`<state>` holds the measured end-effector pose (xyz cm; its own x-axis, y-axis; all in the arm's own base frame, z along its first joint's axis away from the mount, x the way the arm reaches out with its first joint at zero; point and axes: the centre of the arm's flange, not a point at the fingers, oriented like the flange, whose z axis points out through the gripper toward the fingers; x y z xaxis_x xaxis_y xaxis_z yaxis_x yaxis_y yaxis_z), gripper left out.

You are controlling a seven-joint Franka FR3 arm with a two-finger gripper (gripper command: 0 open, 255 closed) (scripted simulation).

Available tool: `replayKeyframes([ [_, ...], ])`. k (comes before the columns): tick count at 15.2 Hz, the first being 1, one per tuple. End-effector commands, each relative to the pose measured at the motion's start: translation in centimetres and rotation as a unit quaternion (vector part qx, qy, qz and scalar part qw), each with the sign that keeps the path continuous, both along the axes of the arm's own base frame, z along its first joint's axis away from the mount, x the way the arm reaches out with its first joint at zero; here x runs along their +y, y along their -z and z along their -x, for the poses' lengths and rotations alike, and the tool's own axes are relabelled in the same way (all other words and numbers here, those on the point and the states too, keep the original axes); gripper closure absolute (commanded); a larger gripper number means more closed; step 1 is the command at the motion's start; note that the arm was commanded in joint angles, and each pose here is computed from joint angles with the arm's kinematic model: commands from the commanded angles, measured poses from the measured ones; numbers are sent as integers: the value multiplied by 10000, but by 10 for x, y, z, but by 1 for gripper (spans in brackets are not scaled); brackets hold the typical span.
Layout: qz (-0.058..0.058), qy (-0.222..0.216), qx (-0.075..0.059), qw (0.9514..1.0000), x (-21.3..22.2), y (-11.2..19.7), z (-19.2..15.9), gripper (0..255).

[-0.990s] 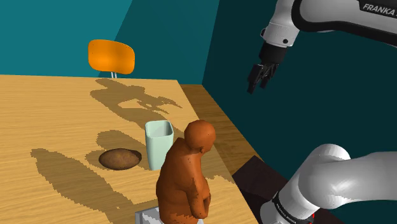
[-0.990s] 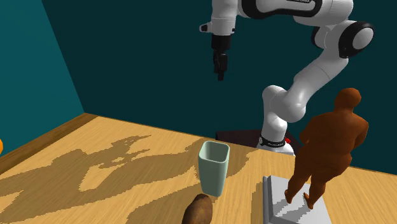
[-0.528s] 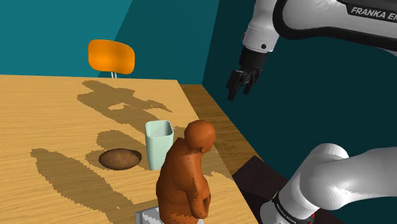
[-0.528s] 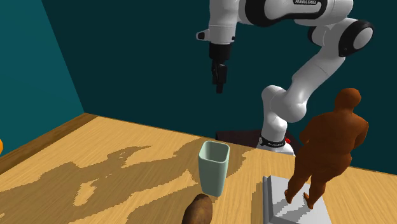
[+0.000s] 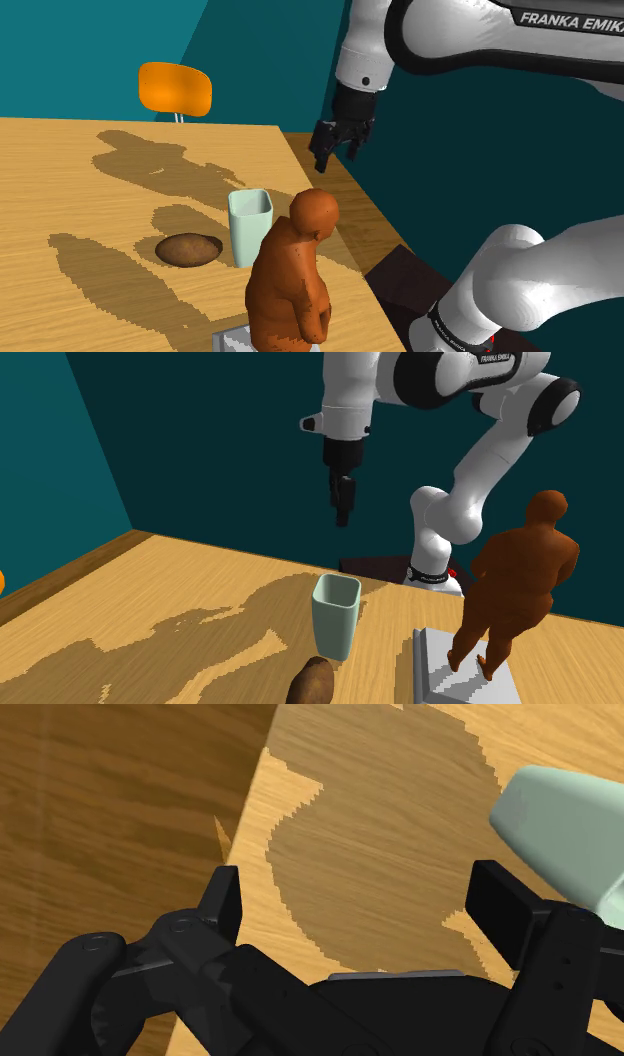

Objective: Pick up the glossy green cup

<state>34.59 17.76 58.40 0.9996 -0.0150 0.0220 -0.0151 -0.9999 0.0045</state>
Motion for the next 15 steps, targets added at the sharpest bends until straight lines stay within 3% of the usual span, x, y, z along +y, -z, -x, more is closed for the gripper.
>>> replayKeyframes([
  [1, -27, 21, -1, 10000, 27, 2, -6, 0],
  [10, -120, 99, -6, 9999, 137, 21, -35, 0],
  [15, -121, 99, -6, 9999, 138, 42, -35, 0],
])
